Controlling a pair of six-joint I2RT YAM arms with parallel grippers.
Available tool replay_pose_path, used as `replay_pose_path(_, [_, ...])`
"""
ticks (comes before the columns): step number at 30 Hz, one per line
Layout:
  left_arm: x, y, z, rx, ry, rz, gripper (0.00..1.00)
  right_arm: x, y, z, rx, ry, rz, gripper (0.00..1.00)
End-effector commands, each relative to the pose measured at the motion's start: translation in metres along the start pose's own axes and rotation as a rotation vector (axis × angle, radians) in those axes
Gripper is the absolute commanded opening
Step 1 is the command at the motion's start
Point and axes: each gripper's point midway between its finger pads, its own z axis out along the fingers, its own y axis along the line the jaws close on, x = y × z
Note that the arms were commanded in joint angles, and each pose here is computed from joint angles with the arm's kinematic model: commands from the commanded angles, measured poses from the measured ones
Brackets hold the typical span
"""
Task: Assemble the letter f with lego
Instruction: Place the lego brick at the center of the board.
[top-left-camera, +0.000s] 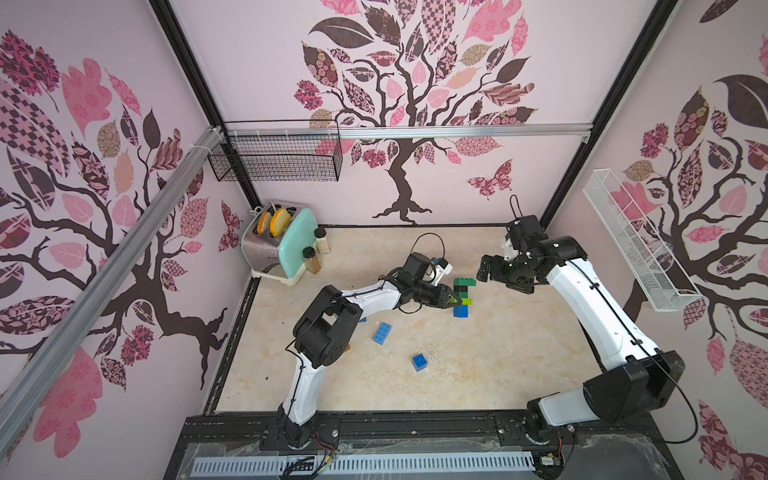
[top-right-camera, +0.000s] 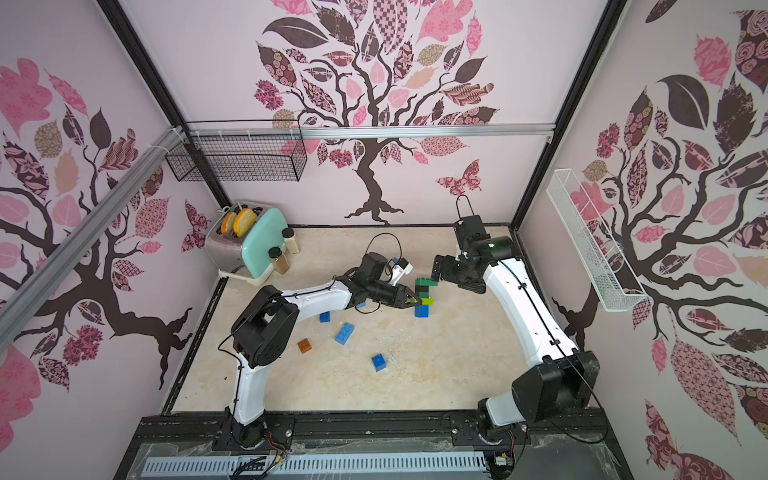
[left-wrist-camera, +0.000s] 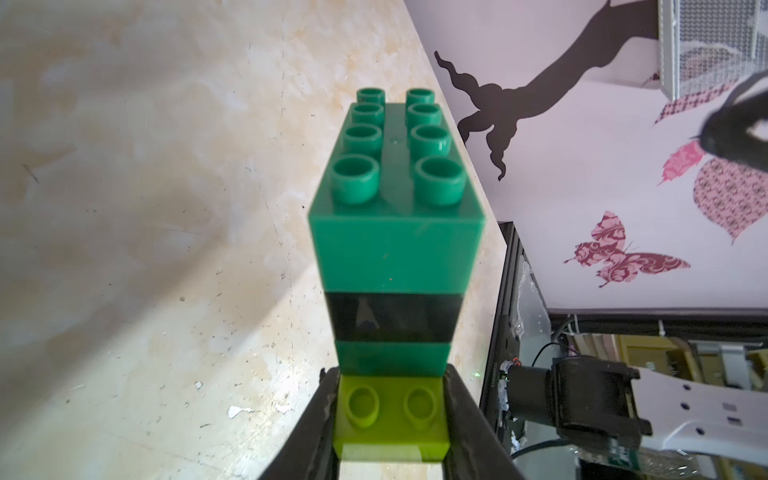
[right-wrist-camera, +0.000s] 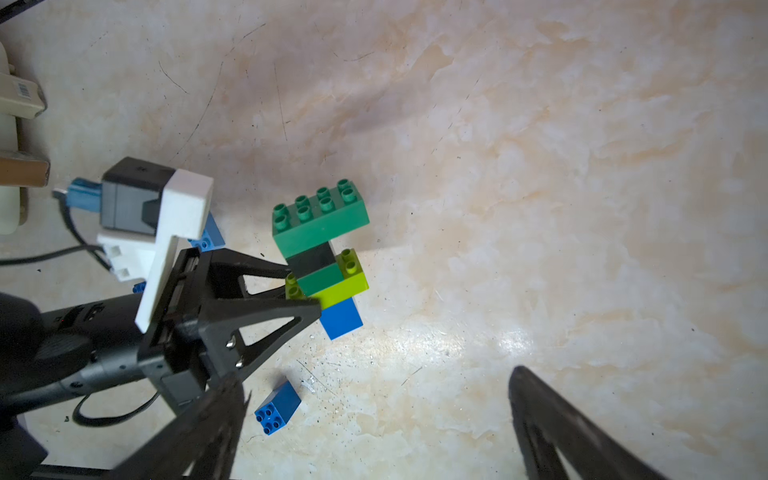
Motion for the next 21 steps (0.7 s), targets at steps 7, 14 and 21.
replay_pose_path(7, [-0.008, 0.004, 0.025, 0.011, 0.008, -0.121, 0.36, 0.004, -0.005, -0.002, -0.010, -0.008, 0.017, 0.99])
replay_pose_path(14, [-0.003, 0.018, 0.037, -0.026, 0.036, -0.184, 0.37, 0.007, -0.002, 0.000, -0.029, 0.006, 0.014, 0.99])
replay_pose_path(21, [0.001, 0.029, 0.041, -0.067, 0.046, -0.221, 0.37, 0.009, -0.001, 0.002, -0.036, 0.014, 0.011, 0.99])
